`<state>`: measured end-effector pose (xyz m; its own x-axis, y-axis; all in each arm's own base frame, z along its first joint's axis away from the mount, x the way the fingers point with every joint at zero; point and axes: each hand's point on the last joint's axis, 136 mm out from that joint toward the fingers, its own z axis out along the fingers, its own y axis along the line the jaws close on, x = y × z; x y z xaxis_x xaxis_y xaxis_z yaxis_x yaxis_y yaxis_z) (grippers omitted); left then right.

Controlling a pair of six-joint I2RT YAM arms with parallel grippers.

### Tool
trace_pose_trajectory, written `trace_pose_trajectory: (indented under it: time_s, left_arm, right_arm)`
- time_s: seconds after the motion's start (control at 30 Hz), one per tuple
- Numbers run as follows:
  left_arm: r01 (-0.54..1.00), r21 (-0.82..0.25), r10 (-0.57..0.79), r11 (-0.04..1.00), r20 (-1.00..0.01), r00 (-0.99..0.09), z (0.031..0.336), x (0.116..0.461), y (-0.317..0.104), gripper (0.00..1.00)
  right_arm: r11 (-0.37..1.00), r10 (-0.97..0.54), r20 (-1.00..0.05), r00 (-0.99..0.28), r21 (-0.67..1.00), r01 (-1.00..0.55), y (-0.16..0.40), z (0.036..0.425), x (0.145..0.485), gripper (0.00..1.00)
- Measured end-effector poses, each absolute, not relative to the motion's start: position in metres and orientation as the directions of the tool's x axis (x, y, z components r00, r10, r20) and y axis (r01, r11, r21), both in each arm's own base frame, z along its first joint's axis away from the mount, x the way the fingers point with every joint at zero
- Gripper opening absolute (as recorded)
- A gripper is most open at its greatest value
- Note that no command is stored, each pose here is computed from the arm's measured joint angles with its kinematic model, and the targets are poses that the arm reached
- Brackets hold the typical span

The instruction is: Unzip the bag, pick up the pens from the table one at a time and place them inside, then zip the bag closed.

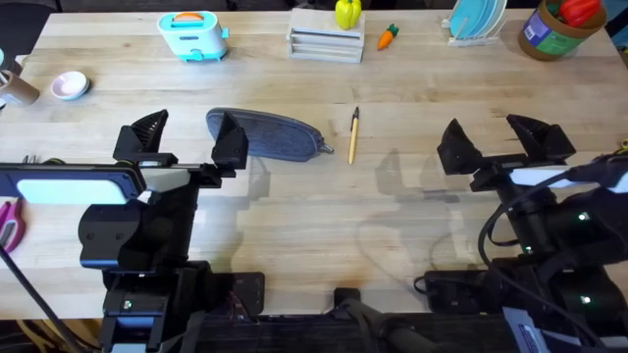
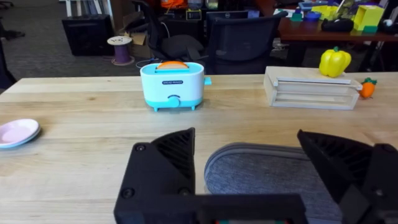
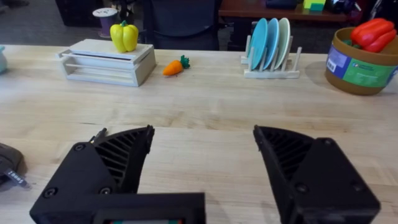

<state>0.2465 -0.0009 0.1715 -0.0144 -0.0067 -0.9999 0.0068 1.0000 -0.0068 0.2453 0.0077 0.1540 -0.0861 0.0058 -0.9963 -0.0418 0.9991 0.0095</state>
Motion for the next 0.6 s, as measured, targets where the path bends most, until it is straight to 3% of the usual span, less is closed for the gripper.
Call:
trace_pose_trajectory:
  time_s: [0.6]
  left_arm:
    - [0.006, -0.006, -0.006, 1.000, -1.000, -0.014, 0.1717, 0.2465, -0.0008, 0.992]
  right_arm:
    - [0.999, 0.006, -0.996, -0.091, 0.009, -0.031, 0.0058, 0.1530, 0.2452, 0.996]
